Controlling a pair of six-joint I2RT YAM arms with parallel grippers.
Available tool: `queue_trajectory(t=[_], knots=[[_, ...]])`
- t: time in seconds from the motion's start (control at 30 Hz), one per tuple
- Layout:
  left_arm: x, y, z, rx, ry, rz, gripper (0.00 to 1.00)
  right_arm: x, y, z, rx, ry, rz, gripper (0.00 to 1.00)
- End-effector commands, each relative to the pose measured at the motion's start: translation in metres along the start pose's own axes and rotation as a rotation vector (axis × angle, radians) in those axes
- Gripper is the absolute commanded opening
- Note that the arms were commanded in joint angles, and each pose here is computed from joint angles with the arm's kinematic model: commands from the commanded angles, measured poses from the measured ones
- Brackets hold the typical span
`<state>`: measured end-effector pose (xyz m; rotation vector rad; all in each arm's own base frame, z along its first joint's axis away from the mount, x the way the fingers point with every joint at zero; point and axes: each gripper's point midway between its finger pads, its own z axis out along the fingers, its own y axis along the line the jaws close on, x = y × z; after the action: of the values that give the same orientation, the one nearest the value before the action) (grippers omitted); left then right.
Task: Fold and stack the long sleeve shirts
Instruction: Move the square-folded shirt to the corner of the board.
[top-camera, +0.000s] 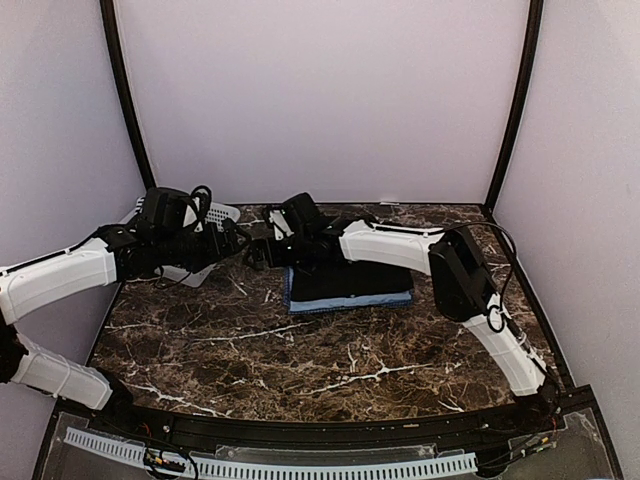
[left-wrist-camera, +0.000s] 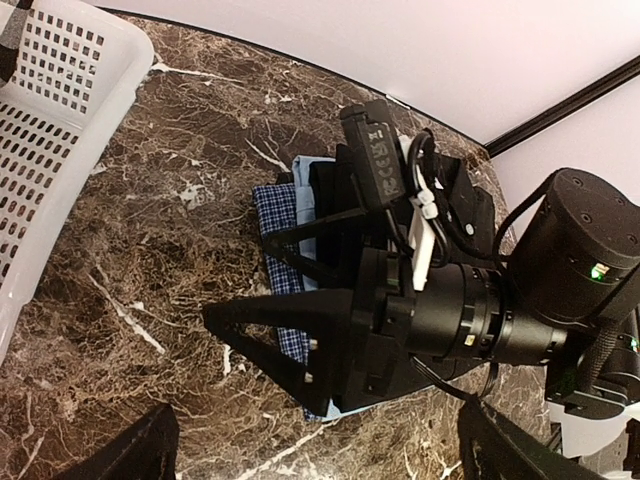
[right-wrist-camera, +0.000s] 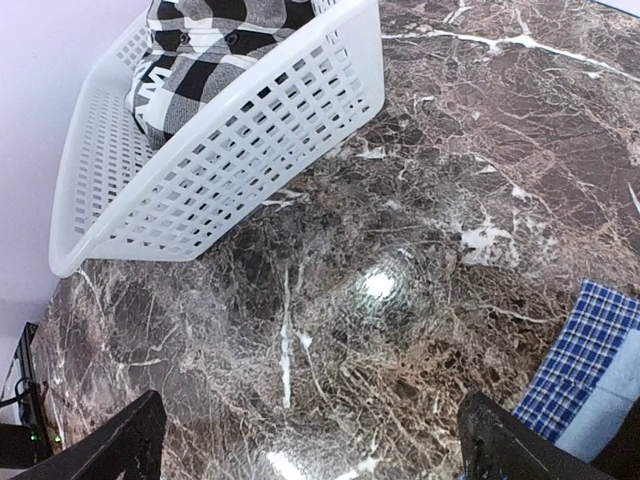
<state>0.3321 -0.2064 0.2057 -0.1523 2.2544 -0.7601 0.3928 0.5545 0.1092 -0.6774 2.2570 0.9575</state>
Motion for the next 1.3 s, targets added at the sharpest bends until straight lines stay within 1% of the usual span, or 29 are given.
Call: queue_trajectory(t=[0.0,0.2,0.4,0.6,0.73,1.03,1.13,1.27], knots=[[0.004,0.004,-0.006,-0.009,0.001,0.026,0.96,-0.015,0.0,0.009,0.002,-0.049,-0.007,0.99],[0.004,0.005,-0.005,-0.015,0.0,0.024,0.96,-0.017,-0.021,0.027,0.019,-0.089,0.092,0.99],[0.002,0.005,-0.004,-0.016,-0.003,0.029,0.96,-0.002,-0.043,0.045,0.017,-0.06,0.239,0.99],[0.003,0.005,0.0,-0.015,0.007,0.03,0.96,0.016,-0.076,0.049,0.096,-0.033,0.358,0.99],[0.003,0.005,0.001,-0.013,0.011,0.034,0.96,0.023,-0.105,0.039,0.189,-0.028,0.422,0.99],[0.002,0.006,0.003,-0.012,0.016,0.035,0.96,0.019,-0.161,-0.008,0.383,-0.112,0.525,0.99],[0.003,0.007,0.002,-0.014,0.018,0.032,0.96,0.019,-0.176,-0.024,0.421,-0.14,0.566,0.99],[0.003,0.008,0.001,-0.012,0.015,0.029,0.96,0.029,-0.197,-0.047,0.46,-0.175,0.632,0.99]])
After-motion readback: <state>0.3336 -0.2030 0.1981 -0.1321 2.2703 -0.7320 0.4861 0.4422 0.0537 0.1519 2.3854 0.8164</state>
